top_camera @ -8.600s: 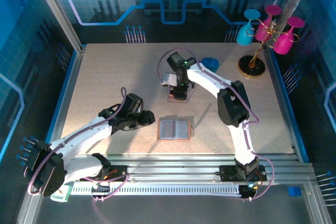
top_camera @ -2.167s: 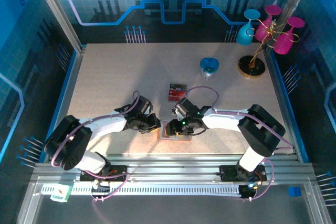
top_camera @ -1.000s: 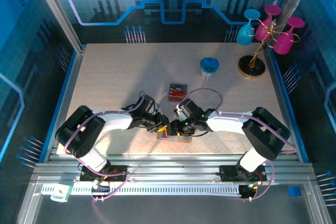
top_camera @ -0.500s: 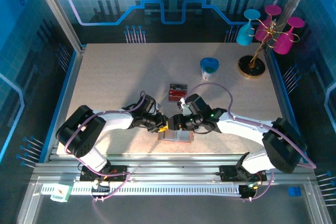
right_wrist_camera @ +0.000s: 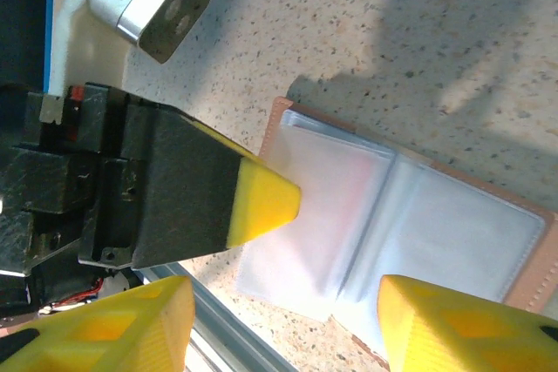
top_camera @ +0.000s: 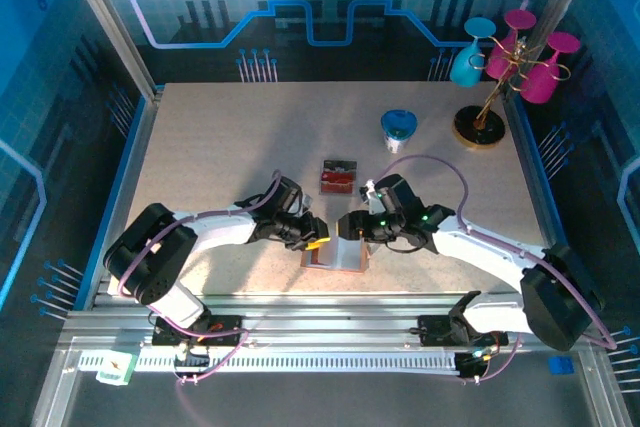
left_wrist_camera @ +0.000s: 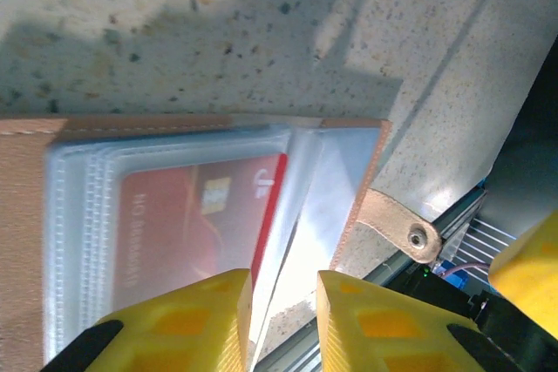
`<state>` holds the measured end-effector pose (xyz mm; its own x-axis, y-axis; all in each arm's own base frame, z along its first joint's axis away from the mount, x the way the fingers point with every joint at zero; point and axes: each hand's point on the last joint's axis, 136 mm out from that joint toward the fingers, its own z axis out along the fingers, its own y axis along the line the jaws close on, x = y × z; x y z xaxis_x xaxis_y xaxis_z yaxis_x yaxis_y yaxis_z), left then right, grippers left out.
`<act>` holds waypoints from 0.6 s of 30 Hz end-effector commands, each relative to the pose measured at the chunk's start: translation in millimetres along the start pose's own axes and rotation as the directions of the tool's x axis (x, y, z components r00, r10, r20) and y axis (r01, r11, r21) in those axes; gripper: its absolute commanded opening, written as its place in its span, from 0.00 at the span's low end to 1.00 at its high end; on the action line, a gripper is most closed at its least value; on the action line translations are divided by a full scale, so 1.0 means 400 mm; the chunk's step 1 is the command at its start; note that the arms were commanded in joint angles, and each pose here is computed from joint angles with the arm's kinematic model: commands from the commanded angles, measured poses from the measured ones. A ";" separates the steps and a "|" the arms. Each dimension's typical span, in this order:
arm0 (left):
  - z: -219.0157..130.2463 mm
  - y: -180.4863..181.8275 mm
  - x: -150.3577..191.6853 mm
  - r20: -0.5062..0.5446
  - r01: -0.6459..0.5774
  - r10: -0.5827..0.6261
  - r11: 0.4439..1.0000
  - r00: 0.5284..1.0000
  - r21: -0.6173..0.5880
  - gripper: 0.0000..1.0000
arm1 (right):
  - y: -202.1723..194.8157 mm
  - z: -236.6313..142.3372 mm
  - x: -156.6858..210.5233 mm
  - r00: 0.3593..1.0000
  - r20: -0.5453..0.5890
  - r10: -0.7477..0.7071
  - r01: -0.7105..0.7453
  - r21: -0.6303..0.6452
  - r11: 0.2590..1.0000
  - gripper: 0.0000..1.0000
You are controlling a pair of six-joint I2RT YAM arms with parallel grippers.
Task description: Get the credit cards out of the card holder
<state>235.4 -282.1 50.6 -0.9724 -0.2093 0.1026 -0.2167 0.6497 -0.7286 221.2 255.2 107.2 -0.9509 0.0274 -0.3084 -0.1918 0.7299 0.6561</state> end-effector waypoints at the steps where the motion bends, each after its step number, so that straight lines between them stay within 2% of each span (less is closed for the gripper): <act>1: -0.010 -0.041 0.014 -0.018 -0.028 0.028 1.000 0.999 0.013 0.26 | -0.026 -0.026 0.000 1.000 0.019 0.002 -0.002 0.026 1.000 0.58; 11: 0.032 -0.082 0.035 -0.051 -0.063 0.064 0.998 0.997 0.015 0.30 | -0.067 -0.071 -0.005 0.996 0.068 0.053 -0.056 0.041 0.998 0.58; 14: 0.047 -0.089 0.041 -0.062 -0.070 0.071 0.997 0.996 0.012 0.39 | -0.077 -0.083 -0.003 0.995 0.078 0.063 -0.067 0.047 0.997 0.58; 18: 0.068 -0.098 0.048 -0.076 -0.074 0.074 0.997 0.994 0.015 0.41 | -0.083 -0.096 0.000 0.993 0.090 0.071 -0.076 0.045 0.996 0.58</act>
<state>226.6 -322.6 60.9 -0.9905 -0.1077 0.0850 -0.1351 0.6577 -0.7410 222.0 213.4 114.5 -0.9356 0.1324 -0.3274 -0.1239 0.7451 0.6554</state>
